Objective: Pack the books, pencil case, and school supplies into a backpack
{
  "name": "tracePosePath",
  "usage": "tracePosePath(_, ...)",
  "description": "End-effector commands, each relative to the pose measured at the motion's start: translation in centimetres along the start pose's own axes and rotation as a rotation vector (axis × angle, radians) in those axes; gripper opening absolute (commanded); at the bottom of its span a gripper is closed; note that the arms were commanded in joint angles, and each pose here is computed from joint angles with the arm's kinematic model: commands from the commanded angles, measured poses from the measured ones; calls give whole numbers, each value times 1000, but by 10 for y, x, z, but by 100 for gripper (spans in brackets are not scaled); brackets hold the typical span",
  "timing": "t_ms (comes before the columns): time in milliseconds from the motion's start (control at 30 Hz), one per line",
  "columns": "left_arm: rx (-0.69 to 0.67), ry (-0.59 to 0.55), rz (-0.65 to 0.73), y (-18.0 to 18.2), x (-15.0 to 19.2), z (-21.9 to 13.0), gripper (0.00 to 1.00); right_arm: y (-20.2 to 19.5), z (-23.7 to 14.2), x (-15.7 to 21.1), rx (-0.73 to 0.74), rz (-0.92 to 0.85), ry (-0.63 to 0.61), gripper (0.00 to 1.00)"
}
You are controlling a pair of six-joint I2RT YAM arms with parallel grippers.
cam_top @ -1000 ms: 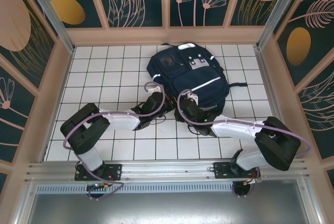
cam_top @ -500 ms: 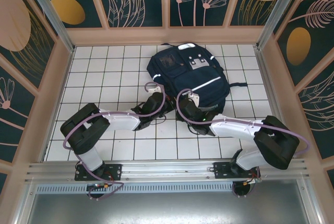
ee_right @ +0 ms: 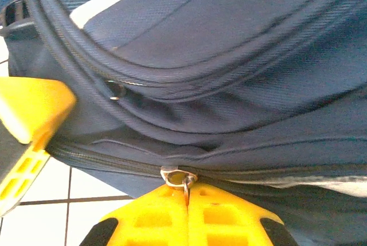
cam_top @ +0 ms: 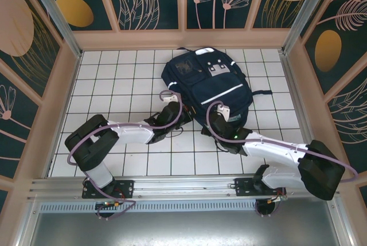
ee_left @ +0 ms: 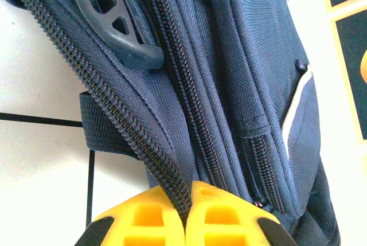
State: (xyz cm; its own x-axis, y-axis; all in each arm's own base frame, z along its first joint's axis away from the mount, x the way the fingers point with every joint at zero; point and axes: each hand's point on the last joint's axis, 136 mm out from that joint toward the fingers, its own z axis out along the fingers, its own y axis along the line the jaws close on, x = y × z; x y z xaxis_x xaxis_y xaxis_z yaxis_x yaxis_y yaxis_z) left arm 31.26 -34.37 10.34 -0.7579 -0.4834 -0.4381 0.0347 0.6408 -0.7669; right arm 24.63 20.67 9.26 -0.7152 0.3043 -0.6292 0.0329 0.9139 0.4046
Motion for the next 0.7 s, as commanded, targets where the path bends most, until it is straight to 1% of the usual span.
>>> tracePosePath(0, -12, -122, -18, 3, -38, -16, 0, -53, -5, -1, 176, 1, -33, 2)
tracePosePath(67, -26, -140, -29, 12, -45, -21, 0, -63, -8, -2, 194, 12, -38, 2)
tracePosePath(100, -36, -150, -36, 17, -50, -24, 0, -67, -10, -3, 198, 17, -43, 0)
tracePosePath(200, -73, -180, -49, 34, -63, -31, 0, -78, -16, -7, 205, 37, -57, 0)
tracePosePath(467, -183, -248, -51, 81, -93, -50, 0, -89, -21, -14, 196, 57, -68, 0)
tracePosePath(567, -163, -244, -32, 78, -98, -53, 0, -84, -18, -13, 166, 48, -60, 0)
tracePosePath(600, -137, -229, -20, 72, -96, -52, 0, -81, -17, -13, 150, 45, -58, 3)
tracePosePath(633, -113, -214, -12, 67, -95, -51, 4, -78, -17, -13, 137, 43, -55, 4)
tracePosePath(667, -96, -199, -6, 63, -93, -50, 7, -75, -16, -14, 124, 39, -55, 0)
